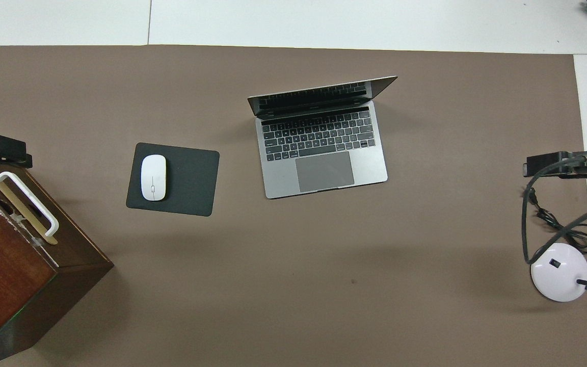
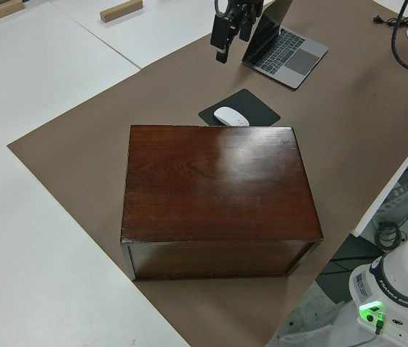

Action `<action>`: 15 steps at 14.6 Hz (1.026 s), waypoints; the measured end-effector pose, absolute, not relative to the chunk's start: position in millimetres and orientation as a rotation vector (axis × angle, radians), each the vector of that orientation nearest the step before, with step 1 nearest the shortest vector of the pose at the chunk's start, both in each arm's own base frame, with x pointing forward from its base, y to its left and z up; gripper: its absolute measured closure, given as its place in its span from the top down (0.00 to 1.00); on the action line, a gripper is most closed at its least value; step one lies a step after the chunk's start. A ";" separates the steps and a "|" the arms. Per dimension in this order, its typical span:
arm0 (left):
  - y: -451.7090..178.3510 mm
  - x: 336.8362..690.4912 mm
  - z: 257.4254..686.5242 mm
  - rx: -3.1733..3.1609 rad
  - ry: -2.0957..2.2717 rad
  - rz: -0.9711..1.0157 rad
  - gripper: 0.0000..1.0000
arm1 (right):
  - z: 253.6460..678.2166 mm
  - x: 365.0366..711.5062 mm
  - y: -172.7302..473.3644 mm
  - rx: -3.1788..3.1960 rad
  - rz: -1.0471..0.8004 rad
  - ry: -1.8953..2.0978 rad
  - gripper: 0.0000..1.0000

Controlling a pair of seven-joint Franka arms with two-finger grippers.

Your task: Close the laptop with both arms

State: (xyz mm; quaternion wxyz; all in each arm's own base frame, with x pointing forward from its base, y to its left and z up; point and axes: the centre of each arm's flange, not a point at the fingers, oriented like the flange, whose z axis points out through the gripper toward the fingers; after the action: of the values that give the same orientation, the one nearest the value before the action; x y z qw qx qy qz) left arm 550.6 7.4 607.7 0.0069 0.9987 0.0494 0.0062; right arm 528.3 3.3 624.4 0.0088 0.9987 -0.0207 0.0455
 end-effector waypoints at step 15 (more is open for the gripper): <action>4.3 550.9 607.9 3.108 0.343 0.021 0.78 | 624.4 528.3 3.2 3.120 0.142 -0.065 1.00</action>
State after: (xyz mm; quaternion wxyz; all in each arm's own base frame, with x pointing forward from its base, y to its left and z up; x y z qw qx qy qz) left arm 550.9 4.3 607.9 0.0073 0.9939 0.1097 0.0068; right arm 528.3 3.2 624.4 0.0088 0.9987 -0.0208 0.0455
